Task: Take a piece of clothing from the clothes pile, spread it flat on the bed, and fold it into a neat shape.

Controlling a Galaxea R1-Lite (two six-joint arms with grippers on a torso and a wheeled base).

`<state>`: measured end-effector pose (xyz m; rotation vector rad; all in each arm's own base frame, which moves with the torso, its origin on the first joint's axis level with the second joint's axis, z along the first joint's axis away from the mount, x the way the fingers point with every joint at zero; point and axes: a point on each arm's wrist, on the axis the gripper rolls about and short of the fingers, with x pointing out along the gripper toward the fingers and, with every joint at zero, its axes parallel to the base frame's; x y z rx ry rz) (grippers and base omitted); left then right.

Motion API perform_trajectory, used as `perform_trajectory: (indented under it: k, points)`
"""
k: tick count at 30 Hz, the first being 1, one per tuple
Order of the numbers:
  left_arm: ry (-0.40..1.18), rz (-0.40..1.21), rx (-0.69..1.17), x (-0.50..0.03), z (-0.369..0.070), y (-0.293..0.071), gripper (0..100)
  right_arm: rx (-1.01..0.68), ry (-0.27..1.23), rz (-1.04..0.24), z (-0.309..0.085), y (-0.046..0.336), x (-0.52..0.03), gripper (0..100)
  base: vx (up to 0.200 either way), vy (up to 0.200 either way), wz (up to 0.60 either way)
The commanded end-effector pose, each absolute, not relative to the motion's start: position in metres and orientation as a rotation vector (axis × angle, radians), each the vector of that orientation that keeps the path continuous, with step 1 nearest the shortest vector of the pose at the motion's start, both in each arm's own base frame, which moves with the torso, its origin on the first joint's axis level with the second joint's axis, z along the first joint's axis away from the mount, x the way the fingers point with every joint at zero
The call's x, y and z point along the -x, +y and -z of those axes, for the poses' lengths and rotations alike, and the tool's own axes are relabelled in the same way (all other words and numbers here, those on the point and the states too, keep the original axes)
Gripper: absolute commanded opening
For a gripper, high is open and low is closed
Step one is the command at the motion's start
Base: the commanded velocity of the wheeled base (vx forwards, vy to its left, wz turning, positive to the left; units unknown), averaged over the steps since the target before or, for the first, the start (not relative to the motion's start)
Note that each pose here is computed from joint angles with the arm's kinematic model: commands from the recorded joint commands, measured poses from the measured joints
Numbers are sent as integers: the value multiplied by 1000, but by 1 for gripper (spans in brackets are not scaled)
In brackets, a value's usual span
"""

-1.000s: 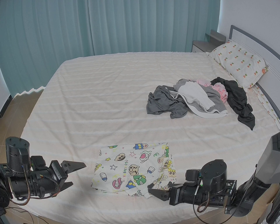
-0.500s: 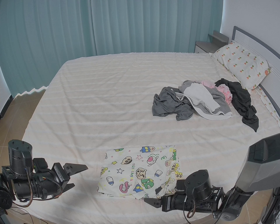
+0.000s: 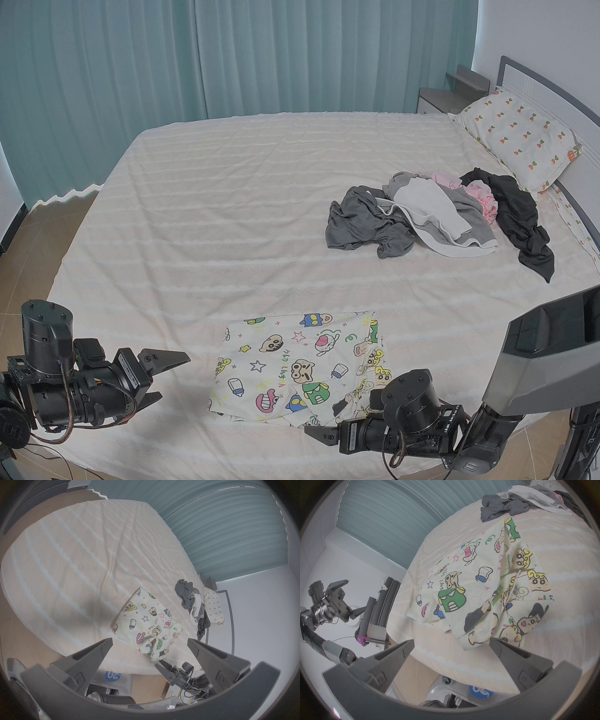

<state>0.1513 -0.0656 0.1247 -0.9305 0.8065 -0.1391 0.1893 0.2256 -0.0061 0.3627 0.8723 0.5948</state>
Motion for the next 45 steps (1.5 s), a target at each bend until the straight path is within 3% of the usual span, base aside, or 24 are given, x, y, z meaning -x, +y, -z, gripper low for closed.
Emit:
perform_trajectory:
  k: [1, 7, 8, 23, 45]
  points:
    - [824, 121, 929, -154, -120, -66, 100, -373, 857, -578, 10, 233, -196, 100, 0, 0, 0]
    - [815, 122, 931, -156, -117, -66, 100, -354, 860, -558, 15, 242, -199, 100, 0, 0, 0]
    - [813, 123, 932, -156, -117, -66, 100, -352, 859, -552, 15, 242, -200, 0, 0, 0, 0]
    - [813, 123, 932, -154, -117, -65, 100, -313, 854, -472, 11, 228, -191, 0, 0, 0, 0]
    - [817, 119, 932, -155, -116, -65, 100, -310, 917, -356, 7, 168, -190, 0, 0, 0, 0]
